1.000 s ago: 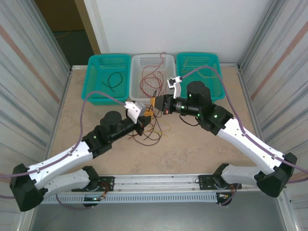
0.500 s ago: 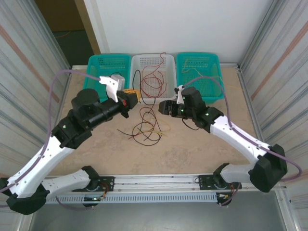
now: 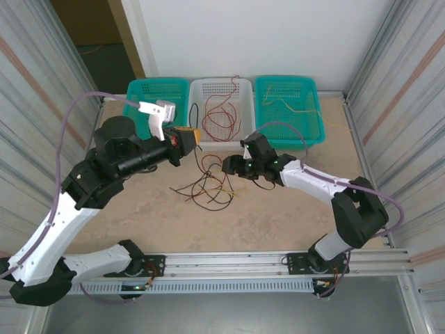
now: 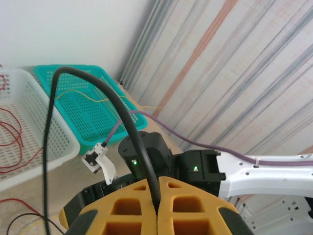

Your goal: Untangle the cables

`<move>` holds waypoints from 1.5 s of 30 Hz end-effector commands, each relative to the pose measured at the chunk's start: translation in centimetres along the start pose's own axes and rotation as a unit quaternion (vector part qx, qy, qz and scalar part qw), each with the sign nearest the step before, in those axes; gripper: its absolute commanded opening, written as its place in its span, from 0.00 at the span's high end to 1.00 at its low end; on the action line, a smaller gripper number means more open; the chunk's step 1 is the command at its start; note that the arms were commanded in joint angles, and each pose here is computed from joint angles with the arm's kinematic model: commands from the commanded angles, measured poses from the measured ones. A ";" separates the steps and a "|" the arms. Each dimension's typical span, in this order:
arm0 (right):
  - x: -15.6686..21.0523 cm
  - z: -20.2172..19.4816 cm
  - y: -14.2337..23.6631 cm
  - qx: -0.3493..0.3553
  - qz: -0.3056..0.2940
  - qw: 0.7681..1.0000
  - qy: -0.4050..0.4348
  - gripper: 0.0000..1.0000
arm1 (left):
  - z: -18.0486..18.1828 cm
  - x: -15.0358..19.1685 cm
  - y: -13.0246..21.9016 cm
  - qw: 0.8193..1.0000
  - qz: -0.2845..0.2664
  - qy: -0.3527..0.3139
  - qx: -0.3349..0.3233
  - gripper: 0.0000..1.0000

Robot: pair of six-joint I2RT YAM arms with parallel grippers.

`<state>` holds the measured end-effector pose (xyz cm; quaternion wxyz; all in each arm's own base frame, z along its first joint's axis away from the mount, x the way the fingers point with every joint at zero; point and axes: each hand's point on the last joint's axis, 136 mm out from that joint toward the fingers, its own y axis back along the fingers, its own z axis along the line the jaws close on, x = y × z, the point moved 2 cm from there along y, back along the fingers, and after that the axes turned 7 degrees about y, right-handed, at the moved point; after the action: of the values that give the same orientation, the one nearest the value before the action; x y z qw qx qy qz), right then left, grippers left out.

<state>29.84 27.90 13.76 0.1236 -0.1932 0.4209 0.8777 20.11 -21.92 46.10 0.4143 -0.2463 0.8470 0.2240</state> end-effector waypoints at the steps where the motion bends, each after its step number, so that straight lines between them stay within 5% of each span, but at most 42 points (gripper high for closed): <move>1: 0.9 -0.2 -1.2 0.001 0.015 1.000 -0.016 0.39 | 1.3 -1.8 1.2 0.999 -0.022 -0.004 -0.050 1.00; 11: 3.3 -0.4 -2.4 0.024 0.039 0.999 -0.008 0.48 | 8.7 -5.3 0.9 0.988 -0.050 0.069 -0.132 1.00; 19: 2.5 0.2 -1.5 0.041 0.031 0.998 0.020 0.49 | 12.8 -9.5 1.1 0.979 -0.098 0.062 -0.168 1.00; 40: 2.7 -0.1 -2.0 0.059 0.033 0.996 0.053 0.51 | 22.7 -19.5 -3.4 0.971 -0.150 0.053 -0.177 1.00; 45: 3.0 -0.7 -2.9 0.067 0.039 0.996 0.052 0.53 | 25.9 -18.8 -5.5 0.970 -0.137 0.075 -0.187 1.00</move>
<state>28.00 28.82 10.27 0.0860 -0.1986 0.4841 0.8478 48.06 -6.58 45.64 0.3088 -0.4505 0.7775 0.3118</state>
